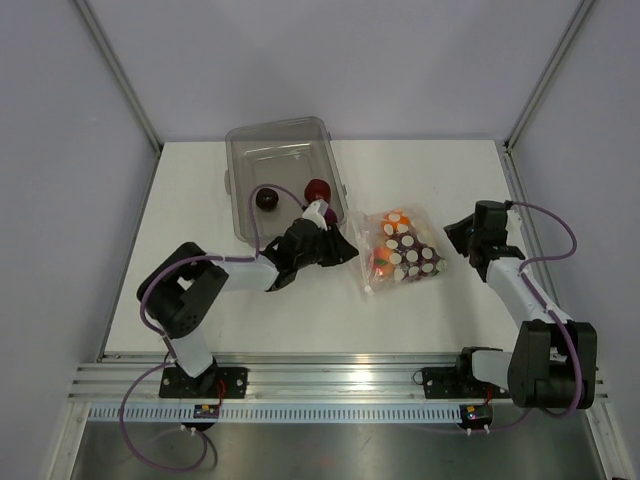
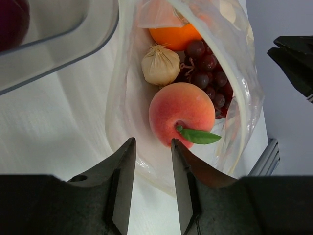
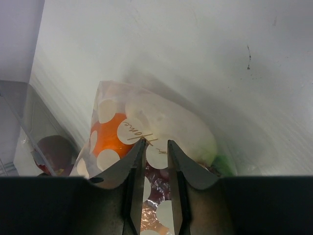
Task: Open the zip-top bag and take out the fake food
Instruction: Adjust the zipper food storage bag at the center of the board, then pick up the fake fruit from the zipper food storage bag, then place the fake fruit in the bin.
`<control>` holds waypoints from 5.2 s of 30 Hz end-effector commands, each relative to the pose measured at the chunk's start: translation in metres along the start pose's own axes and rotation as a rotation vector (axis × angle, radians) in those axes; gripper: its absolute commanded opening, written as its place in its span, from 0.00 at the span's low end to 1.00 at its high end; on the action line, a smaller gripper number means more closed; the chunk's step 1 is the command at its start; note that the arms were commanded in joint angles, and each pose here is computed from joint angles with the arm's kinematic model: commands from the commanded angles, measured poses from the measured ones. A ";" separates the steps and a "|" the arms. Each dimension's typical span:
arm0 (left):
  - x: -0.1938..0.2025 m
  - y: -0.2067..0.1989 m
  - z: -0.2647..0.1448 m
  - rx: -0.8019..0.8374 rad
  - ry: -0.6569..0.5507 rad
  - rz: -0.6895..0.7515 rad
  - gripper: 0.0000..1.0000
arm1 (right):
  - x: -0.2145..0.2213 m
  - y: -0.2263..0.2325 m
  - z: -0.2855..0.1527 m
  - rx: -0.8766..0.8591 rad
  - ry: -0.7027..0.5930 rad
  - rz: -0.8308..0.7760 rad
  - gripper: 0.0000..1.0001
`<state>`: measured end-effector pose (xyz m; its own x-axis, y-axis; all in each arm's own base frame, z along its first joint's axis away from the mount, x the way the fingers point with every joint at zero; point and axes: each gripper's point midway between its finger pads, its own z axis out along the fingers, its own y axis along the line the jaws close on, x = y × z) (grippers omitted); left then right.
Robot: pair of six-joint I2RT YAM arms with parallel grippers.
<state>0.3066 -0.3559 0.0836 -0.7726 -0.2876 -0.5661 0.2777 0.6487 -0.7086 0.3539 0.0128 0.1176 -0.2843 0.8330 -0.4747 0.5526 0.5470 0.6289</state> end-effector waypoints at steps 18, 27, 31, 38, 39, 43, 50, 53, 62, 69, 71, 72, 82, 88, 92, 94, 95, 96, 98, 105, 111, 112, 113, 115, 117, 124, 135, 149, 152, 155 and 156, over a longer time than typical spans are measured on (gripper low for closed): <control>-0.003 -0.047 0.025 0.171 0.018 0.020 0.68 | 0.036 0.004 0.020 -0.015 0.093 -0.075 0.32; 0.009 -0.057 0.032 0.214 0.045 0.022 0.83 | 0.046 -0.001 0.026 -0.008 0.130 -0.074 0.32; 0.013 -0.060 0.036 0.225 0.055 0.024 0.89 | 0.048 -0.001 0.026 -0.010 0.131 -0.077 0.32; 0.020 -0.060 0.042 0.215 0.073 0.030 0.93 | 0.054 -0.004 0.030 0.002 0.148 -0.078 0.32; 0.020 -0.060 0.043 0.212 0.073 0.030 0.94 | 0.055 -0.005 0.031 0.005 0.151 -0.080 0.32; 0.023 -0.058 0.046 0.195 0.078 0.035 0.98 | 0.063 -0.005 0.032 -0.003 0.186 -0.076 0.32; 0.033 -0.054 0.054 0.171 0.107 0.045 0.99 | 0.065 -0.005 0.033 -0.007 0.194 -0.075 0.32; 0.035 -0.055 0.056 0.168 0.111 0.051 0.99 | 0.067 -0.005 0.034 -0.006 0.201 -0.073 0.31; 0.042 -0.048 0.063 0.149 0.140 0.046 0.91 | 0.067 -0.004 0.033 -0.013 0.202 -0.074 0.31; 0.043 -0.047 0.063 0.149 0.142 0.046 0.69 | 0.066 -0.004 0.032 -0.011 0.196 -0.075 0.31; 0.041 -0.050 0.061 0.156 0.136 0.049 0.62 | 0.066 -0.004 0.032 -0.011 0.196 -0.074 0.31; 0.041 -0.050 0.060 0.158 0.134 0.049 0.59 | 0.066 -0.004 0.032 -0.010 0.197 -0.075 0.31; 0.024 -0.050 0.043 0.091 0.089 0.073 0.54 | 0.063 -0.004 0.032 -0.006 0.187 -0.071 0.31; 0.015 -0.044 0.032 0.024 0.067 0.098 0.54 | 0.062 -0.003 0.030 -0.007 0.180 -0.071 0.31; 0.002 -0.047 0.017 0.016 0.012 0.093 0.54 | 0.061 -0.003 0.029 -0.009 0.179 -0.073 0.31; 0.001 -0.043 0.010 0.005 0.004 0.093 0.54 | 0.061 -0.002 0.028 -0.013 0.177 -0.072 0.31; -0.003 -0.042 0.008 0.002 -0.005 0.089 0.54 | 0.061 -0.002 0.028 -0.011 0.178 -0.073 0.31; -0.009 -0.044 0.002 0.005 -0.022 0.083 0.54 | 0.061 -0.002 0.028 -0.011 0.178 -0.073 0.31; -0.013 -0.037 -0.003 -0.012 -0.031 0.072 0.54 | 0.060 -0.003 0.028 -0.011 0.177 -0.072 0.31; -0.036 -0.025 -0.027 -0.045 -0.089 0.057 0.54 | 0.060 -0.002 0.027 -0.014 0.174 -0.072 0.31; -0.060 -0.019 -0.051 -0.040 -0.153 0.041 0.54 | 0.060 -0.001 0.026 -0.017 0.174 -0.074 0.31; -0.070 -0.021 -0.058 -0.030 -0.179 0.036 0.54 | 0.060 -0.001 0.026 -0.015 0.175 -0.072 0.31; -0.075 -0.020 -0.061 -0.033 -0.193 0.037 0.54 | 0.060 -0.001 0.026 -0.018 0.174 -0.074 0.31; -0.083 -0.013 -0.068 -0.050 -0.219 0.034 0.54 | 0.059 0.000 0.026 -0.019 0.173 -0.072 0.31; -0.093 -0.014 -0.076 -0.051 -0.248 0.039 0.54 | 0.060 -0.001 0.026 -0.017 0.176 -0.072 0.31; -0.124 0.007 -0.092 -0.149 -0.346 0.031 0.54 | 0.059 -0.001 0.027 -0.019 0.173 -0.071 0.31; -0.158 0.045 -0.101 -0.299 -0.405 0.027 0.54 | 0.060 0.001 0.025 -0.028 0.178 -0.070 0.31; -0.190 0.077 -0.094 -0.406 -0.425 0.002 0.52 | 0.061 0.002 0.025 -0.032 0.182 -0.068 0.31; -0.191 0.086 -0.087 -0.442 -0.408 -0.002 0.52 | 0.061 0.002 0.025 -0.033 0.182 -0.068 0.30; -0.189 0.097 -0.080 -0.467 -0.392 -0.006 0.52 | 0.062 0.001 0.025 -0.031 0.183 -0.068 0.30; -0.191 0.099 -0.080 -0.477 -0.392 -0.009 0.52 | 0.062 0.001 0.025 -0.033 0.184 -0.068 0.30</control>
<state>0.4207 -0.1876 0.1430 -0.5224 -0.4696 -0.7117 -0.0688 0.8552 -0.5137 0.3604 0.0601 0.0711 -0.4582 0.7952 -0.3972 0.5075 0.6008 0.6176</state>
